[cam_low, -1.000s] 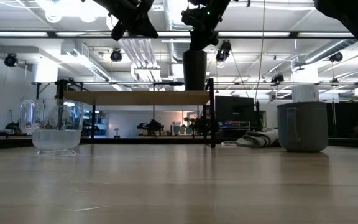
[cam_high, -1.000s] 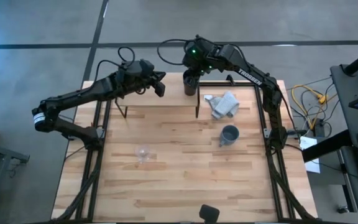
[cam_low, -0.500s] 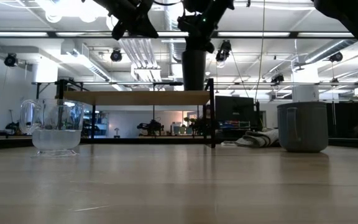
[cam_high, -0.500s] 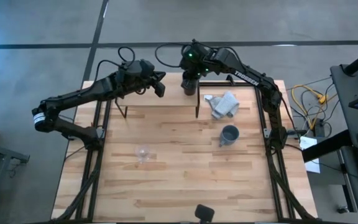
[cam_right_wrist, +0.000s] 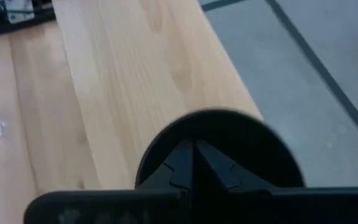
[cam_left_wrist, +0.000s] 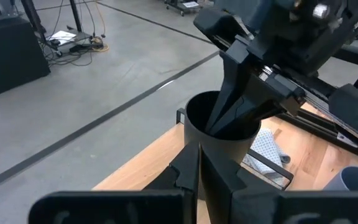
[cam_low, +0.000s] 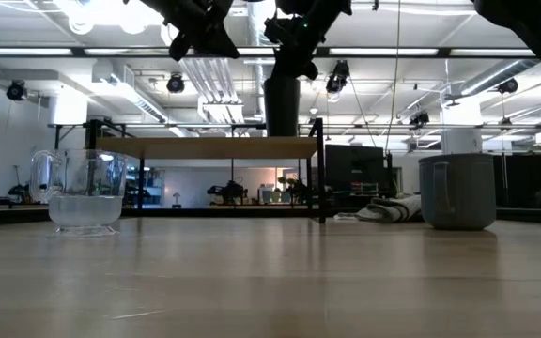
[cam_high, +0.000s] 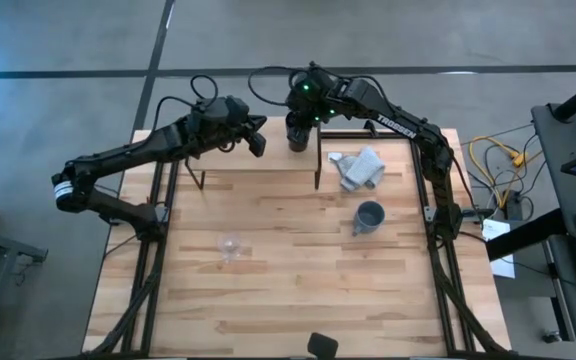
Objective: Stack small to large cups/mugs on shelf
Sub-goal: Put the black cup on the shelf, then put the blue mug on the shelf
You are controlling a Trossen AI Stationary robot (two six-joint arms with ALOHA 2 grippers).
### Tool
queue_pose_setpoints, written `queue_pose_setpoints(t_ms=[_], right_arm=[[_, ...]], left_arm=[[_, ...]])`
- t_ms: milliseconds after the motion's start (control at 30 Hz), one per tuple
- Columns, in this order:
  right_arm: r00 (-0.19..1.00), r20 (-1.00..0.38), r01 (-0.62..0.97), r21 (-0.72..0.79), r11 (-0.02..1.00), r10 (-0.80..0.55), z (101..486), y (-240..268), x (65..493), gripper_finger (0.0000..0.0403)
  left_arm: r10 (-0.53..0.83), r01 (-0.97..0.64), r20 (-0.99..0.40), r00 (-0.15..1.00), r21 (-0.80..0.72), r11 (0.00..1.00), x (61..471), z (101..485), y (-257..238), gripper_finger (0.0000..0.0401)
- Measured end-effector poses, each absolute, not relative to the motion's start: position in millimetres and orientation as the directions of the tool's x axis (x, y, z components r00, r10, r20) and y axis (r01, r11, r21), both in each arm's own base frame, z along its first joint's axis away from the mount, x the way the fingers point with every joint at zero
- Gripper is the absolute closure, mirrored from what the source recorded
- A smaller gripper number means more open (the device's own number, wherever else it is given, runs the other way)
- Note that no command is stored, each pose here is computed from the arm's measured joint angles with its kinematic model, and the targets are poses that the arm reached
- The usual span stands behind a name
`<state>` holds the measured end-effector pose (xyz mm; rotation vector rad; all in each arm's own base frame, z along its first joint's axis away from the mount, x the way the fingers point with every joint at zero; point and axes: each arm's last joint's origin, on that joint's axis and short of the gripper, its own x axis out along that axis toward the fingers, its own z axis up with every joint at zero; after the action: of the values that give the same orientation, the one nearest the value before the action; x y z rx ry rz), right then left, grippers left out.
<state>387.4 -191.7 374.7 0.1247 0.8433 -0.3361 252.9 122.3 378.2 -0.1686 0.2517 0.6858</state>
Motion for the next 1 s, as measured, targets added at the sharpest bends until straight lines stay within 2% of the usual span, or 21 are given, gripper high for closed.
queue_pose_setpoints(t_ms=[167, 500, 633, 800, 1000], right_arm=[[0.588, -0.780, 0.335, -0.004, 0.942, -0.213, 380.1, -179.7, 384.0, 0.0395], [0.605, -0.771, 0.270, -0.038, 0.962, -0.200, 417.3, -150.8, 360.9, 0.0391], [0.566, -0.805, 0.289, -0.010, 0.957, -0.179, 427.7, -138.4, 341.9, 0.0374], [0.433, -0.895, 0.285, 0.023, 0.958, -0.107, 435.0, -112.5, 311.0, 0.0345], [0.493, -0.870, 0.282, 0.161, 0.946, 0.001, 447.2, -77.3, 298.0, 0.0315]], left_arm=[[0.598, -0.646, -0.324, 0.734, -0.059, 0.761, 251.7, 374.3, 121.7, 0.0401], [0.595, -0.647, -0.337, 0.729, -0.055, 0.761, 251.3, 372.8, 121.5, 0.0401], [0.591, -0.644, -0.345, 0.729, -0.055, 0.763, 251.1, 372.1, 121.3, 0.0401], [0.583, -0.640, -0.361, 0.728, -0.053, 0.767, 250.7, 370.5, 120.8, 0.0401], [0.580, -0.639, -0.369, 0.726, -0.051, 0.767, 250.5, 369.7, 120.6, 0.0401]])
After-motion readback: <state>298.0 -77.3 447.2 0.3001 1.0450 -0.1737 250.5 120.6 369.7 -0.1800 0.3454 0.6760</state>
